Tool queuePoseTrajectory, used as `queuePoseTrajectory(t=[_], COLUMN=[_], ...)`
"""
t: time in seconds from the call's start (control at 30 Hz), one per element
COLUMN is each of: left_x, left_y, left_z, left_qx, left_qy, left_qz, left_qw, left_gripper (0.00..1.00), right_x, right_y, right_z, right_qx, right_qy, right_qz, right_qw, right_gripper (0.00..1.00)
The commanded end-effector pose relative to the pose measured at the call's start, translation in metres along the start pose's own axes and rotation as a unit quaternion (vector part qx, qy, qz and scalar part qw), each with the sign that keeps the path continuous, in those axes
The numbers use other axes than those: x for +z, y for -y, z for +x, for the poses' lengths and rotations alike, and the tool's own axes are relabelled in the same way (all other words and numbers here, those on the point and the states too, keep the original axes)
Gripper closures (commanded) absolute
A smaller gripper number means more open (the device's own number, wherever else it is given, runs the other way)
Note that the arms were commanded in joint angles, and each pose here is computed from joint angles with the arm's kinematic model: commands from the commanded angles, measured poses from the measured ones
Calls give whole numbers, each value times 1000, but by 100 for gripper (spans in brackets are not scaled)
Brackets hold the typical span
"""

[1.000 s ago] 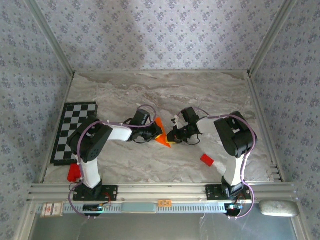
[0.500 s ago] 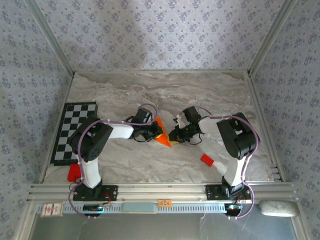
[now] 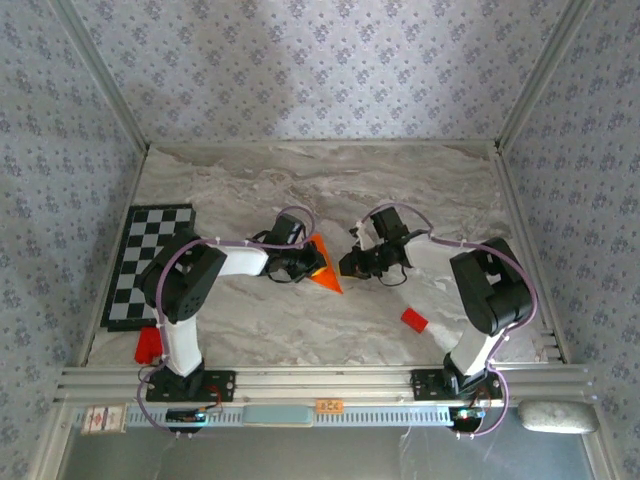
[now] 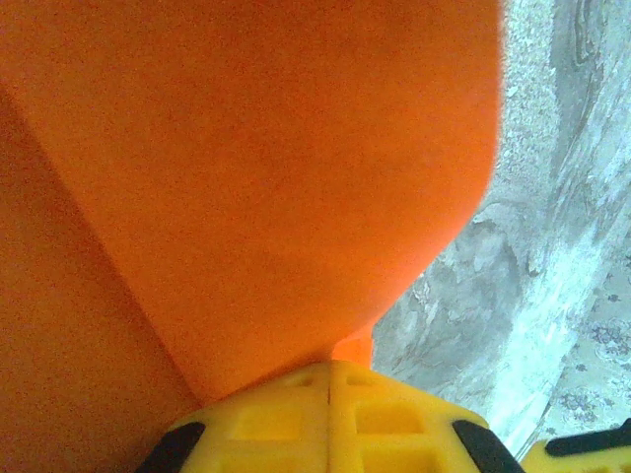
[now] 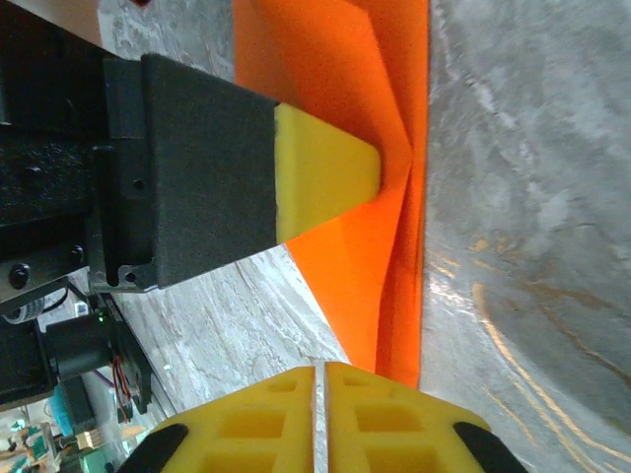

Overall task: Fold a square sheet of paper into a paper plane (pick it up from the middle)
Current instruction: Fourth fold the wing at the center of the table.

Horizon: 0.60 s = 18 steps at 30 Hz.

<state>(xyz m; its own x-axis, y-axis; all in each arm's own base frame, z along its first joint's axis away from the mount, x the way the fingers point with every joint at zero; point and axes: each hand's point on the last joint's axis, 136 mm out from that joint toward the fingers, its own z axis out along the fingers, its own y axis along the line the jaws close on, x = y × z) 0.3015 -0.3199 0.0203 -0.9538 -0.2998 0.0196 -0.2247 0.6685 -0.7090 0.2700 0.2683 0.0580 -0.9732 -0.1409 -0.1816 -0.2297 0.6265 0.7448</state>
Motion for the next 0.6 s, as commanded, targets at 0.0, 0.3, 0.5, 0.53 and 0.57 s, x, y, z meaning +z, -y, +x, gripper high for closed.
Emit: queuePoseTrajectory(t=[0.0, 0.3, 0.5, 0.53, 0.57], left_x=[10, 11, 12, 12, 12], left_y=[-52, -55, -58, -58, -57], left_z=[15, 17, 18, 18, 17], left_qx=[-31, -35, -38, -39, -39], left_qy=[-22, -26, -29, -29, -28], left_qz=[-87, -93, -96, -97, -96], left_qw=[995, 995, 994, 994, 994], left_gripper=[94, 94, 94, 94, 94], right_x=[11, 27, 31, 31, 31], right_y=[-3, 6, 15, 16, 17], right_z=[3, 12, 18, 19, 20], right_qx=[-12, -8, 1, 3, 4], right_qy=[-18, -45, -56, -58, -59], right_qz=[12, 35, 48, 49, 50], right_qw=[1000, 998, 997, 997, 997], right_gripper=[90, 92, 92, 92, 92])
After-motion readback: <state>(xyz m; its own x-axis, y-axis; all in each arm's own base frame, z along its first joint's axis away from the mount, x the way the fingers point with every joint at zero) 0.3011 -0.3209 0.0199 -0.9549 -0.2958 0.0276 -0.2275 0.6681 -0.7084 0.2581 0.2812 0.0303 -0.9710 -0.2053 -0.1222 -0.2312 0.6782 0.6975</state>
